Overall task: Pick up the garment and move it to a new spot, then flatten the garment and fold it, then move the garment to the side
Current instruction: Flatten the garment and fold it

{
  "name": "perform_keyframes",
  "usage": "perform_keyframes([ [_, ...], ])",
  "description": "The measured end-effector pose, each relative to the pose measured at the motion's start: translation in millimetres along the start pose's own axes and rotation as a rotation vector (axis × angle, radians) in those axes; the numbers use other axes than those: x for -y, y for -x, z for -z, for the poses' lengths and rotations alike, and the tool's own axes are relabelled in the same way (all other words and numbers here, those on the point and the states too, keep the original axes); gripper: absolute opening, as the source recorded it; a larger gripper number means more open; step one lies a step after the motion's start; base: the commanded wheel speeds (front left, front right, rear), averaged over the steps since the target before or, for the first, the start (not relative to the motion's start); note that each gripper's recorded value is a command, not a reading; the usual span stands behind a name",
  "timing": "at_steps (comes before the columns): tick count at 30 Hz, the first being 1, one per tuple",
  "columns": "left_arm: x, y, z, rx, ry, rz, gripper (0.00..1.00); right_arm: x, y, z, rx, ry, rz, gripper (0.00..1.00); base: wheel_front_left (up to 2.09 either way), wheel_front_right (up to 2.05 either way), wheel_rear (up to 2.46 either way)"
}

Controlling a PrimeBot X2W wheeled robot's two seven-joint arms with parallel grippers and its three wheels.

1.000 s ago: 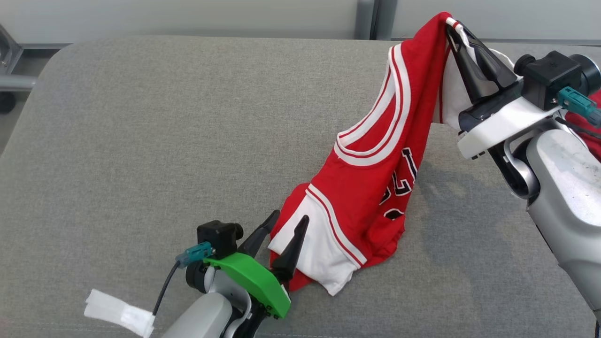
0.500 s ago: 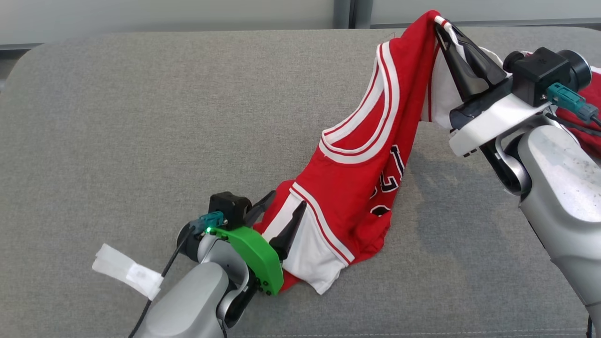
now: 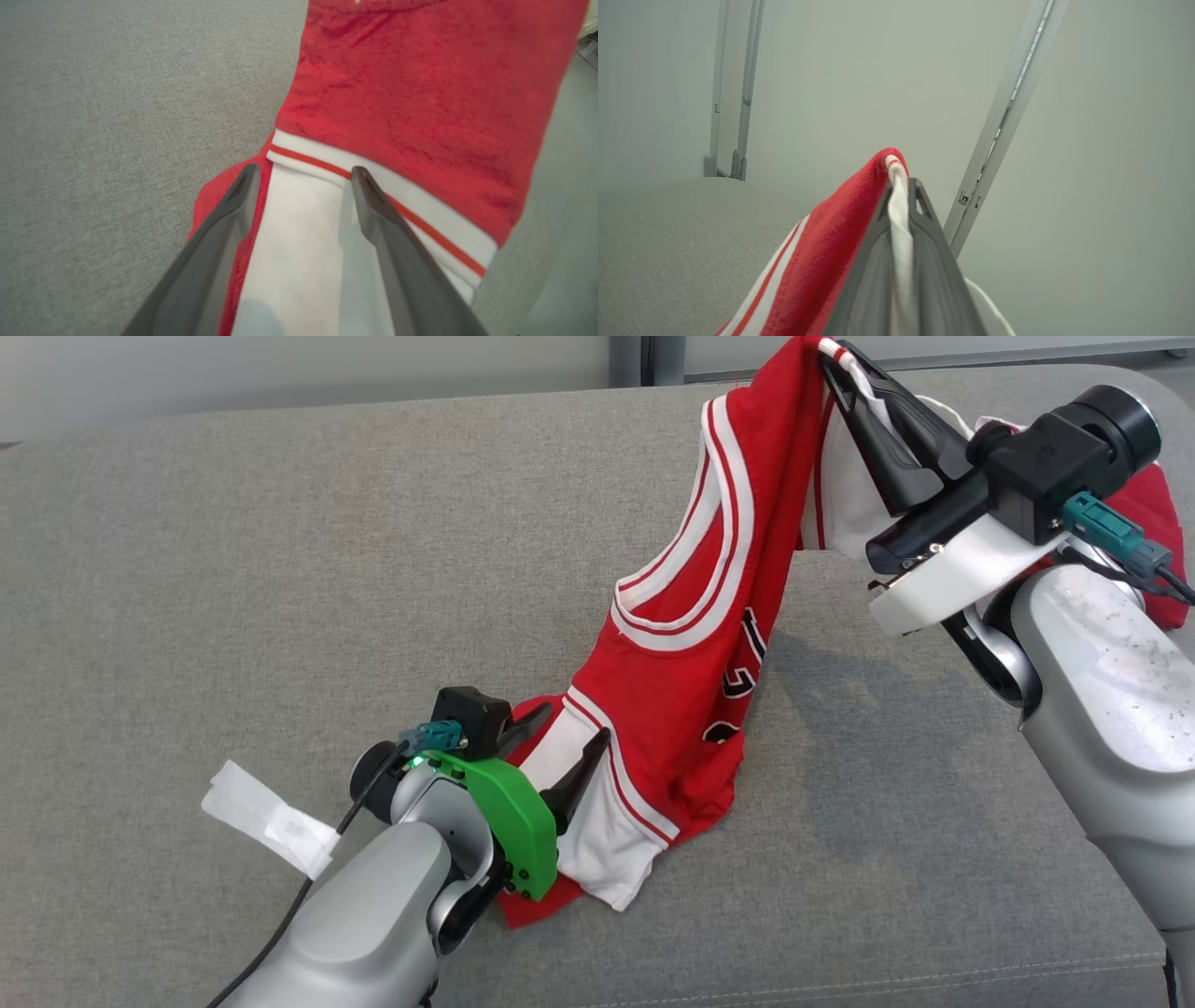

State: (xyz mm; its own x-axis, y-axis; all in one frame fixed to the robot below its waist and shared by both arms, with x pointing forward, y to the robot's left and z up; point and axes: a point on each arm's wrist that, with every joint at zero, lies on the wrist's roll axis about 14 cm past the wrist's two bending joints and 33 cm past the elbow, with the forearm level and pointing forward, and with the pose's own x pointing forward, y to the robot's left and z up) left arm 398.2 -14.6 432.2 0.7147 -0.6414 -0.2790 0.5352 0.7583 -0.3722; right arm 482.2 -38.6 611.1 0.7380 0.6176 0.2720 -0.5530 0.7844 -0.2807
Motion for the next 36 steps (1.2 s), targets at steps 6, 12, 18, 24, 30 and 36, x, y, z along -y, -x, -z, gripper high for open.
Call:
perform_keyframes([
  [6,4.3,-6.4,2.5,-0.036,-0.022,0.028,1.0,-5.9,0.9,-9.7,0.027,0.023,-0.028,0.0,0.0,0.0,0.0],
  [12,3.2,-10.3,11.3,-0.092,-0.046,0.034,1.0,-16.1,1.5,-13.2,0.039,0.035,-0.064,0.0,0.0,0.0,0.0],
  [18,3.9,-13.1,18.6,-0.127,-0.055,0.043,0.97,-22.1,2.1,-12.9,0.042,0.034,-0.078,0.0,0.0,0.0,0.0],
  [24,12.6,-16.5,26.6,-0.155,-0.069,0.078,0.54,-22.4,2.2,-10.2,0.041,0.027,-0.079,0.0,0.0,0.0,0.0],
  [30,11.5,-19.1,24.9,-0.149,-0.071,0.081,0.0,-25.4,0.0,-12.1,0.053,0.024,-0.083,0.0,0.0,0.0,0.0],
  [36,16.1,-22.0,3.6,-0.062,-0.086,0.104,0.0,-13.9,-1.2,-11.8,0.056,0.034,-0.058,0.0,0.0,0.0,0.0],
])
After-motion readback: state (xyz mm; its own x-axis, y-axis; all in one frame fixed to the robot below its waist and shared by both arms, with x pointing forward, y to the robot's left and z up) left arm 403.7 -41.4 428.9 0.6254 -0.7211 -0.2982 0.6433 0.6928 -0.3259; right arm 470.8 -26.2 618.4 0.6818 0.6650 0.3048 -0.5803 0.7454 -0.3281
